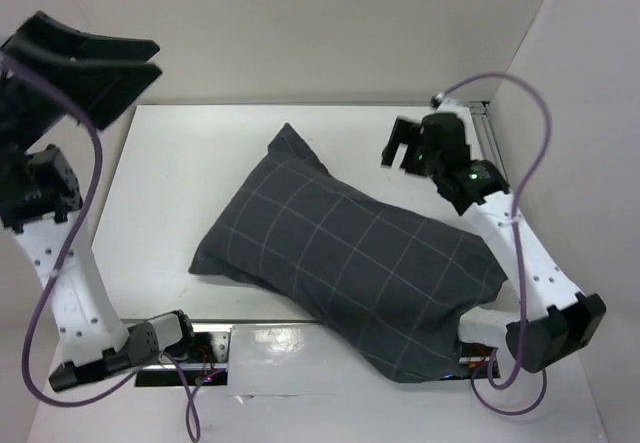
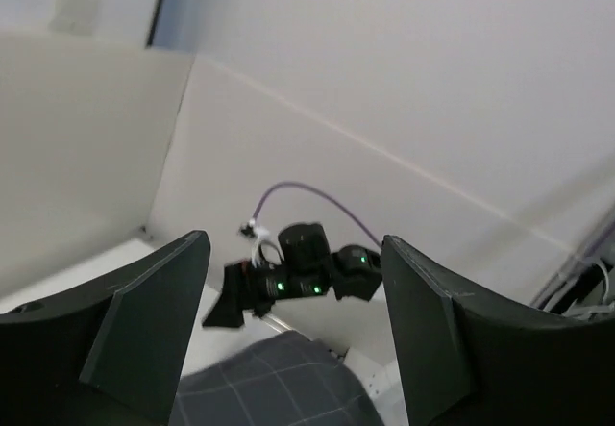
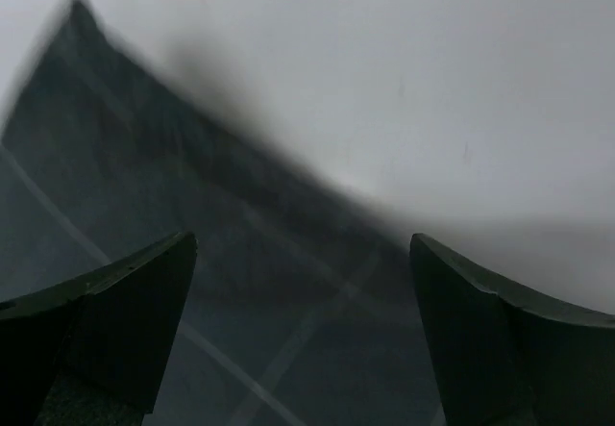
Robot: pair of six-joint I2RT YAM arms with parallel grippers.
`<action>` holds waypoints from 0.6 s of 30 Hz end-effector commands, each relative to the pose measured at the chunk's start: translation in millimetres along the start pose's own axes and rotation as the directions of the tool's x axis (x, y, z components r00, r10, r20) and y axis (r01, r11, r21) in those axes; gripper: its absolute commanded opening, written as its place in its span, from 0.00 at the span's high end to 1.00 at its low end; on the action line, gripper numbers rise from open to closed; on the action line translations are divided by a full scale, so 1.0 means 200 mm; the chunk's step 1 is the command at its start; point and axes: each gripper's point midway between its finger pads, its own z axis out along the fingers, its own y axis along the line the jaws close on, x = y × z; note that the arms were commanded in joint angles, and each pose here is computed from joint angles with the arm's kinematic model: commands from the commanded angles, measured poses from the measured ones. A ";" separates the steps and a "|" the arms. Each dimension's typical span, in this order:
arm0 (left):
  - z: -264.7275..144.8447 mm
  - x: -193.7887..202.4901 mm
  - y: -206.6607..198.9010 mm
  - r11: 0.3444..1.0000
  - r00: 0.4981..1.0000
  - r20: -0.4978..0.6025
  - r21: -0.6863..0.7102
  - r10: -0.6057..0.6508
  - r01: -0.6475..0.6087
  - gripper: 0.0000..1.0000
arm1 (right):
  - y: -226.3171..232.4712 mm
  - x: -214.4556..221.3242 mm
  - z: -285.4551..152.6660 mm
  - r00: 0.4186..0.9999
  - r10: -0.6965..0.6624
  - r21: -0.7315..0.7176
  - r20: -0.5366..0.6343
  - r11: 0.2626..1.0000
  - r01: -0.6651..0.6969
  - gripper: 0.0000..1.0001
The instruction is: Put the pillow into the pillowcase
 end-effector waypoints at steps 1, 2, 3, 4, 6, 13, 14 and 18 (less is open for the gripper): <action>-0.02 0.16 0.46 0.969 0.978 -0.044 -0.153 -0.205 0.196 0.16 | -0.01 0.56 -0.11 0.913 0.042 -0.086 -0.406 0.993 -0.084 0.01; -0.05 0.22 0.56 0.959 0.971 -0.070 -0.185 -0.229 0.213 0.16 | -0.01 0.61 -0.11 0.905 0.035 -0.084 -0.424 0.993 -0.077 0.01; -0.07 0.27 0.62 0.944 0.958 -0.082 -0.213 -0.276 0.254 0.17 | -0.01 0.64 -0.11 0.898 0.025 -0.087 -0.439 0.994 -0.070 0.01; -0.09 0.32 0.67 0.933 0.948 -0.094 -0.230 -0.303 0.275 0.17 | -0.03 0.68 -0.12 0.887 0.023 -0.072 -0.462 0.995 -0.064 0.01; -0.13 0.47 0.76 0.901 0.915 -0.127 -0.271 -0.383 0.339 0.19 | -0.03 0.77 -0.13 0.855 -0.019 -0.061 -0.519 0.998 -0.015 0.01; -0.17 0.80 0.92 0.837 0.842 -0.171 -0.322 -0.512 0.443 0.30 | 0.09 1.14 -0.10 0.749 -0.113 -0.142 -0.653 0.990 0.025 0.01; -0.18 0.82 0.94 0.818 0.830 -0.158 -0.342 -0.535 0.462 0.31 | 0.14 1.18 -0.09 0.729 -0.117 -0.183 -0.674 0.983 -0.011 0.23; -0.22 0.91 0.98 0.801 0.815 -0.172 -0.378 -0.554 0.465 0.34 | 0.22 1.16 0.10 0.751 -0.140 -0.212 -0.645 0.977 0.000 1.00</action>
